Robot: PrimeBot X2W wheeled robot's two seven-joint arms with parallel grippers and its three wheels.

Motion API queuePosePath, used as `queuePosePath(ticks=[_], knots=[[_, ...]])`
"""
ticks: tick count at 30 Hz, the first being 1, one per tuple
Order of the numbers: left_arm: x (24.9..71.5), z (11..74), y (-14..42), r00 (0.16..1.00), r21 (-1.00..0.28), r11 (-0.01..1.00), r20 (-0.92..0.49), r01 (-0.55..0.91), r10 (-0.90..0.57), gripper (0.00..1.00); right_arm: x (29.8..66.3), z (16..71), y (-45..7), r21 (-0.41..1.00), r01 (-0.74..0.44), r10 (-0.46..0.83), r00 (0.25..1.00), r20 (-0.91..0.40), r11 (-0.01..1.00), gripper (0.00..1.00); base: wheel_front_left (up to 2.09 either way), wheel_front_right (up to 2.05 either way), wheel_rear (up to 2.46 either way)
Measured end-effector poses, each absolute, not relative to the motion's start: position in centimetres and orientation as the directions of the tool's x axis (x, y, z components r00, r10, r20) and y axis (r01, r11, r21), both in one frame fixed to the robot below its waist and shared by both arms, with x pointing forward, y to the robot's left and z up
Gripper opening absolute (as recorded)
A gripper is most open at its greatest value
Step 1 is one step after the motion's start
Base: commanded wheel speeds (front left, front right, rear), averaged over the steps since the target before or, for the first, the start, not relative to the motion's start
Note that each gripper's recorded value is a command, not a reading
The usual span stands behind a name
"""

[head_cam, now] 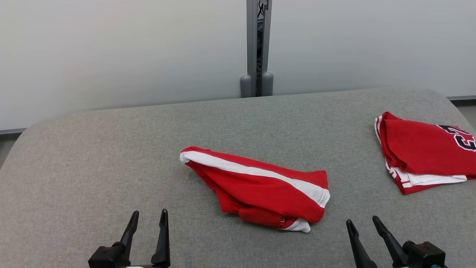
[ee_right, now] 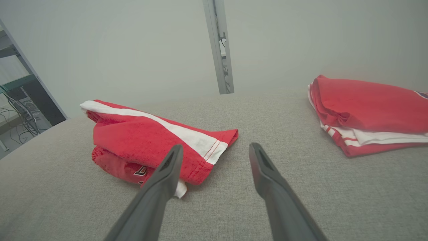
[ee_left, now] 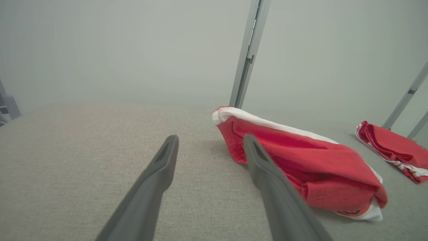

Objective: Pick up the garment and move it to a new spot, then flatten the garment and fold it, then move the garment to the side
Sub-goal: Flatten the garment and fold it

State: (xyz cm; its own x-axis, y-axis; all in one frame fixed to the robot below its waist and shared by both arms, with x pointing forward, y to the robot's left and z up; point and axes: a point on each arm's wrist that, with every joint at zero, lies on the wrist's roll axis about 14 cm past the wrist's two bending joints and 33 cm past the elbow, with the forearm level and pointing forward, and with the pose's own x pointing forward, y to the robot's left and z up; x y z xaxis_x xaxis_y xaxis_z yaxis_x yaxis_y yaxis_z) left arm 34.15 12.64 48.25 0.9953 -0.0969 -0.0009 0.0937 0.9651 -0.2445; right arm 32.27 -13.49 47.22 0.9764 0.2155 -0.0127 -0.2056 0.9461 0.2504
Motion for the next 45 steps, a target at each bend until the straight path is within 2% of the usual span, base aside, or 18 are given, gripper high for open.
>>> queuePosePath(ticks=[17,20,23,33,45], knots=[[34.7,47.5,12.6,0.995,-0.244,0.966,-0.026,0.089,-0.098,1.0,32.3,46.5,-12.9,0.258,-0.219,0.236,0.971,-0.039,0.941,1.0,0.0,0.0,0.0],[36.1,48.0,12.8,0.995,-0.247,0.964,-0.011,0.095,-0.1,1.0,32.4,46.1,-12.8,0.257,-0.222,0.242,0.969,-0.051,0.941,1.0,0.0,0.0,0.0],[37.9,48.3,12.8,0.994,-0.303,0.947,-0.002,0.102,-0.108,1.0,32.8,45.8,-12.7,0.253,-0.227,0.25,0.966,-0.061,0.94,1.0,0.0,0.0,0.0],[43.6,45.6,9.7,0.969,-0.392,0.904,-0.096,0.171,-0.226,1.0,34.5,44.7,-13.0,0.245,-0.227,0.258,0.961,-0.101,0.943,1.0,0.0,0.0,0.0],[47.6,42.1,7.6,0.934,-0.442,0.883,-0.223,0.16,-0.281,1.0,36.0,42.9,-13.7,0.24,-0.206,0.247,0.957,-0.154,0.949,1.0,0.0,0.0,0.0]])
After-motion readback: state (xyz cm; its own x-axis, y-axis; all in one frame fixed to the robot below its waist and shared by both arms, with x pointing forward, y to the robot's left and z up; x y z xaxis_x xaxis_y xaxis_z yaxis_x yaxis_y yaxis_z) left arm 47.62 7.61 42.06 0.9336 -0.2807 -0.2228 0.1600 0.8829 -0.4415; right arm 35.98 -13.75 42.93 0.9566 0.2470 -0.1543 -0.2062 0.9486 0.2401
